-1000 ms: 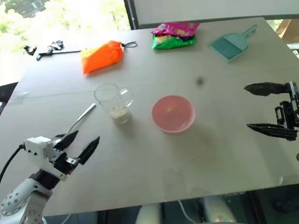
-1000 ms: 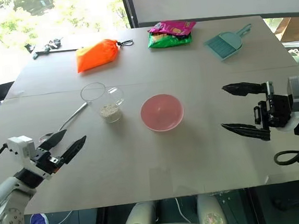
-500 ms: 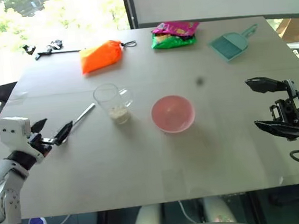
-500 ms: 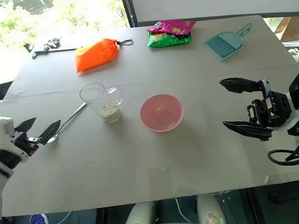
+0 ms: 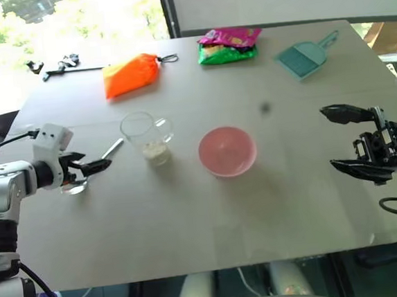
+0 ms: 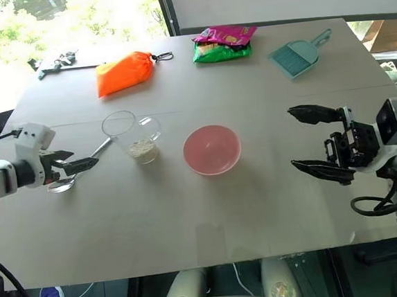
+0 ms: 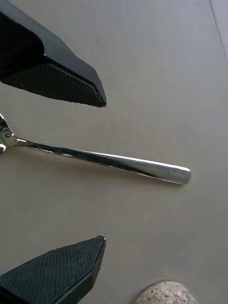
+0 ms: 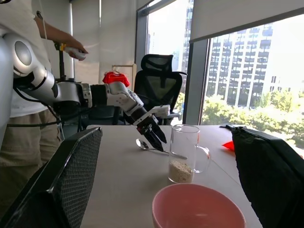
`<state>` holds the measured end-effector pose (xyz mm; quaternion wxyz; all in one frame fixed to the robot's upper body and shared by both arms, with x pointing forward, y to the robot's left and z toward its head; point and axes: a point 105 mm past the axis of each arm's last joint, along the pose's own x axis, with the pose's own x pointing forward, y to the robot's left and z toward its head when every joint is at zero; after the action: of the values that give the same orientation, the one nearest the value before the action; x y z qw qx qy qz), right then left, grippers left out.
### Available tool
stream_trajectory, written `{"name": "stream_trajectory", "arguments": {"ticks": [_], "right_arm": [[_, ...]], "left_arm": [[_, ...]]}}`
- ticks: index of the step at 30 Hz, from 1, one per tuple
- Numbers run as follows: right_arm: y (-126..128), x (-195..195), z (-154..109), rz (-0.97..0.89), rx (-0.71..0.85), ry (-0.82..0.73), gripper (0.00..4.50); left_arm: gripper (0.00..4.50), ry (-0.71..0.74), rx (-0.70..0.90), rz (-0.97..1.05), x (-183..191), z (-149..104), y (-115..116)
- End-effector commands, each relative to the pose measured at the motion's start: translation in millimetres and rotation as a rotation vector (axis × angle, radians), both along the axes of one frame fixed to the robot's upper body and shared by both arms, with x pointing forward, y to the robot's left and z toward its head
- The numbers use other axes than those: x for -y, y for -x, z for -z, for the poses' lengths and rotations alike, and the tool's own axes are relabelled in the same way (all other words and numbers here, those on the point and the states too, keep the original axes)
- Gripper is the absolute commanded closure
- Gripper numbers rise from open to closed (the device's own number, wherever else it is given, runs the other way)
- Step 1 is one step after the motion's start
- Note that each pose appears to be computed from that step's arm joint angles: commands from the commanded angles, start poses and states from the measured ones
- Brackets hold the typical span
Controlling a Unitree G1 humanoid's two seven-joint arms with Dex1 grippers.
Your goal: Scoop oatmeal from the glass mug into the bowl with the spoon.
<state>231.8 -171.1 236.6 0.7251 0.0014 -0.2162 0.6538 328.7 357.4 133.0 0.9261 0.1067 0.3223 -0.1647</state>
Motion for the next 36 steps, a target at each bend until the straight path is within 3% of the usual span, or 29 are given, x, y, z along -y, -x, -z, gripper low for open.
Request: {"name": "stream_trajectory", "arguments": {"ticks": [1,4,6,7,9,14,19,24,26,28,32,36], "right_arm": [[8,-2,-7,0.006,0.043,0.004,0.0],[10,-1,-6,0.018,0.038,0.008,0.0],[12,-2,-6,0.025,0.035,0.007,0.0],[13,-3,-6,0.027,0.034,0.007,0.0],[13,-4,-6,0.035,0.029,0.008,0.0],[6,-7,1,0.09,-0.014,0.061,0.0],[-10,-8,-6,0.228,-0.009,0.019,0.0],[-25,-6,-16,0.357,-0.013,-0.044,0.0],[-40,-9,-8,0.444,-0.073,0.038,0.0],[-67,-4,-10,0.621,-0.151,0.012,0.0],[-77,-18,-40,0.619,-0.076,-0.05,0.0],[-89,-31,-65,0.689,-0.044,-0.097,0.0]], "left_arm": [[0.86,-0.061,-0.088,0.032,-12,14,1],[2.18,-0.064,-0.138,0.066,-8,23,-1],[3.34,-0.054,-0.149,0.077,-7,25,-2],[3.57,-0.052,-0.152,0.08,-7,25,-2],[4.43,-0.038,-0.154,0.079,-7,26,-2],[4.43,0.049,0.003,0.046,-9,5,-7],[4.43,0.126,0.242,0.002,-16,-36,-3],[4.43,0.148,0.514,-0.079,-17,-87,17],[4.43,0.124,0.608,-0.076,-9,-110,23],[4.43,0.126,0.712,-0.025,11,-138,21],[4.43,0.074,0.866,0.187,70,-191,3],[4.43,0.005,0.995,0.28,108,-224,-14]]}}
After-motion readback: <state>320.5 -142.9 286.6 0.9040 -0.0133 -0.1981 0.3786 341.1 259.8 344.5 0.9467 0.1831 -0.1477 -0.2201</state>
